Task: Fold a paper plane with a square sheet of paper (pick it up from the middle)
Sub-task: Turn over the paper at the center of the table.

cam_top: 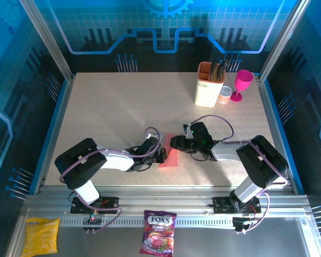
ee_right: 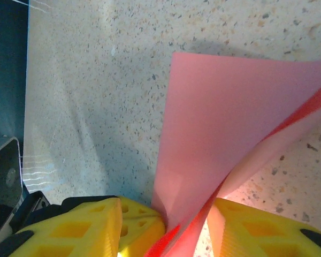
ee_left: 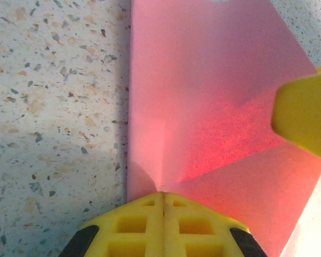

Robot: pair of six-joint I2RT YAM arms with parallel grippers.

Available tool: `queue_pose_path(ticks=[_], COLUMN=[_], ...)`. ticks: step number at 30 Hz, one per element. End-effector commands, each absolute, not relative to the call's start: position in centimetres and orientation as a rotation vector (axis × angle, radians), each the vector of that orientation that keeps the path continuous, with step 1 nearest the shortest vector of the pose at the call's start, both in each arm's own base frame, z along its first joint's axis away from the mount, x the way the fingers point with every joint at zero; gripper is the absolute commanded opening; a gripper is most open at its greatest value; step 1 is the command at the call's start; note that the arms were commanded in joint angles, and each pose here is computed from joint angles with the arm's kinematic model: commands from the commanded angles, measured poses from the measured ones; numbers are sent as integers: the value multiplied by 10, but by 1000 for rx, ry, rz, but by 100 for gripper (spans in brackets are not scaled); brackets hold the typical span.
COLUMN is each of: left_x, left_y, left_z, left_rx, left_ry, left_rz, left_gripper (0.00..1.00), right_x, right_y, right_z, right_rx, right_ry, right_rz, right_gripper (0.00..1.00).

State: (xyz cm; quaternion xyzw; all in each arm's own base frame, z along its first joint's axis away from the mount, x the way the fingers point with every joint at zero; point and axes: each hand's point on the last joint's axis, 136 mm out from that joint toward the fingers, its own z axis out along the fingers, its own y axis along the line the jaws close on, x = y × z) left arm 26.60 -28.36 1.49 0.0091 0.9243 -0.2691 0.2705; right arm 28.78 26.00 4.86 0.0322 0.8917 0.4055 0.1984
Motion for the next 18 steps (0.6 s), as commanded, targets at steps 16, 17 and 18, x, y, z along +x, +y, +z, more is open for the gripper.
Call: queue_pose_path(ticks=[16, 17, 18], left_x=[256, 259, 262], left_y=[-260, -256, -252], left_z=[7, 15, 23], left_rx=[-15, -46, -81], left_ry=[2587, 2567, 2547], left_rz=[-611, -623, -640], left_gripper=[0, 0, 0], right_x=[260, 261, 262], right_y=[247, 244, 239], right_z=[57, 64, 71], right_rx=[88, 93, 99], right_ry=[2498, 2493, 2501], right_rz=[1156, 1134, 1087], right_gripper=[0, 0, 0])
